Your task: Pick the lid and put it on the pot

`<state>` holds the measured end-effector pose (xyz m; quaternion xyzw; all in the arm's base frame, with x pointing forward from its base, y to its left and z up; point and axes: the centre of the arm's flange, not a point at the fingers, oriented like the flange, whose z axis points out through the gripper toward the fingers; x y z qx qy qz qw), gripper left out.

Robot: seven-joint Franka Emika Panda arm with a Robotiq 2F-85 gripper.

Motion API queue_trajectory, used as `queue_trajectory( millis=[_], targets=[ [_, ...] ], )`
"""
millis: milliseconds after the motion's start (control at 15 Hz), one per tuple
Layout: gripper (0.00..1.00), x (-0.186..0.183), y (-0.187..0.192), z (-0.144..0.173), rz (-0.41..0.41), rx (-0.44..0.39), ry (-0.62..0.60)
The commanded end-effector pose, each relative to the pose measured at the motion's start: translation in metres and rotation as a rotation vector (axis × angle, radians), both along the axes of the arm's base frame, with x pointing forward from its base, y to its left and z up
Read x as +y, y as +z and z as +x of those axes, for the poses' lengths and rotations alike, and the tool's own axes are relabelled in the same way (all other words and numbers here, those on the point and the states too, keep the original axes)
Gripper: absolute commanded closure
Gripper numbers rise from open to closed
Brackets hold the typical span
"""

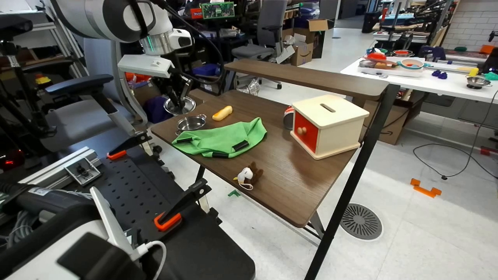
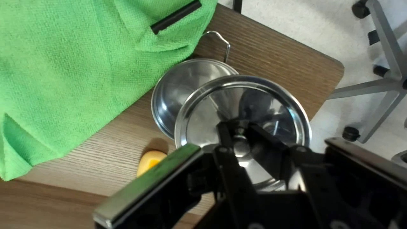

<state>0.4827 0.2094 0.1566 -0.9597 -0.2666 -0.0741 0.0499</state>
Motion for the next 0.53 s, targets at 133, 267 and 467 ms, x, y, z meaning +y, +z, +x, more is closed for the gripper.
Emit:
queue_trajectory(
  millis=[133, 267, 467],
  targets=[
    [0.94, 0.003, -0.019, -0.01, -0.09, -0.109, 0.038],
    [0.94, 0.006, -0.025, -0.011, -0.117, -0.112, 0.049],
    [0.94, 0.012, -0.036, -0.012, -0.14, -0.122, 0.056]
  ],
)
